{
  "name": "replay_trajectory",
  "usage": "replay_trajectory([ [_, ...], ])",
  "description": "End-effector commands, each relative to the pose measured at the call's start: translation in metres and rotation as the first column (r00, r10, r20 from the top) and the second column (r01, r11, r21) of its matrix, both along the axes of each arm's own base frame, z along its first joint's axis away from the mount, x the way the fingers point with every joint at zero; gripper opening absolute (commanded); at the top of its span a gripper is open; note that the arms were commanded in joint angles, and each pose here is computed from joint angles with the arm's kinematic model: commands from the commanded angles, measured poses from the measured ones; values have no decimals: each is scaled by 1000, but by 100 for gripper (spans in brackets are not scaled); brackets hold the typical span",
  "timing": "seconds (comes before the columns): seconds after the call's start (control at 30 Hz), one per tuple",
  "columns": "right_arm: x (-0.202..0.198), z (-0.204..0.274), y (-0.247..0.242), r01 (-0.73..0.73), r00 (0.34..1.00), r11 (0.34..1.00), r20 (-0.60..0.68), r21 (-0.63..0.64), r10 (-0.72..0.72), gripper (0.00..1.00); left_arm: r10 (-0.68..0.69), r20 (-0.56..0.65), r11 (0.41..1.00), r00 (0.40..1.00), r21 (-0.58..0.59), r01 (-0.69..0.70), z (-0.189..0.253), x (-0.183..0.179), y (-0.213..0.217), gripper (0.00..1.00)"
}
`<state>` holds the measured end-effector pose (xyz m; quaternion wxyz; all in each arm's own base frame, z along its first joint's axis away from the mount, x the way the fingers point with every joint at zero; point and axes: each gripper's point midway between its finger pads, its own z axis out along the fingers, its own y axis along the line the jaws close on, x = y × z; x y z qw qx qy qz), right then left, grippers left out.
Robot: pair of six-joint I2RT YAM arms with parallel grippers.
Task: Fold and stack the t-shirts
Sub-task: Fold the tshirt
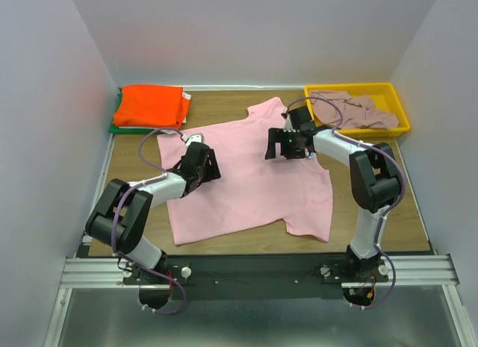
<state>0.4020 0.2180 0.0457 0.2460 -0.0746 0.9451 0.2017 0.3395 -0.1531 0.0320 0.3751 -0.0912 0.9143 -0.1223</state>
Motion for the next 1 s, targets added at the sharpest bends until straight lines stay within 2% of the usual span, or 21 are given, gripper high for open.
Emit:
replay_trajectory([
  [0.0, 1, -19, -9, 58, 998, 997, -32, -42, -59, 100, 29, 25, 999, 999, 23, -30, 6, 12, 3, 73],
  [0.57, 14, -27, -26, 176, 983, 982, -48, -66, -179, 100, -54, -58, 996, 997, 70, 58, -6, 57, -7, 73],
  [0.97, 33, -27, -34, 231, 971, 973, -60, -33, -232, 100, -81, -59, 995, 995, 54, 84, 5, 107, 1, 73],
])
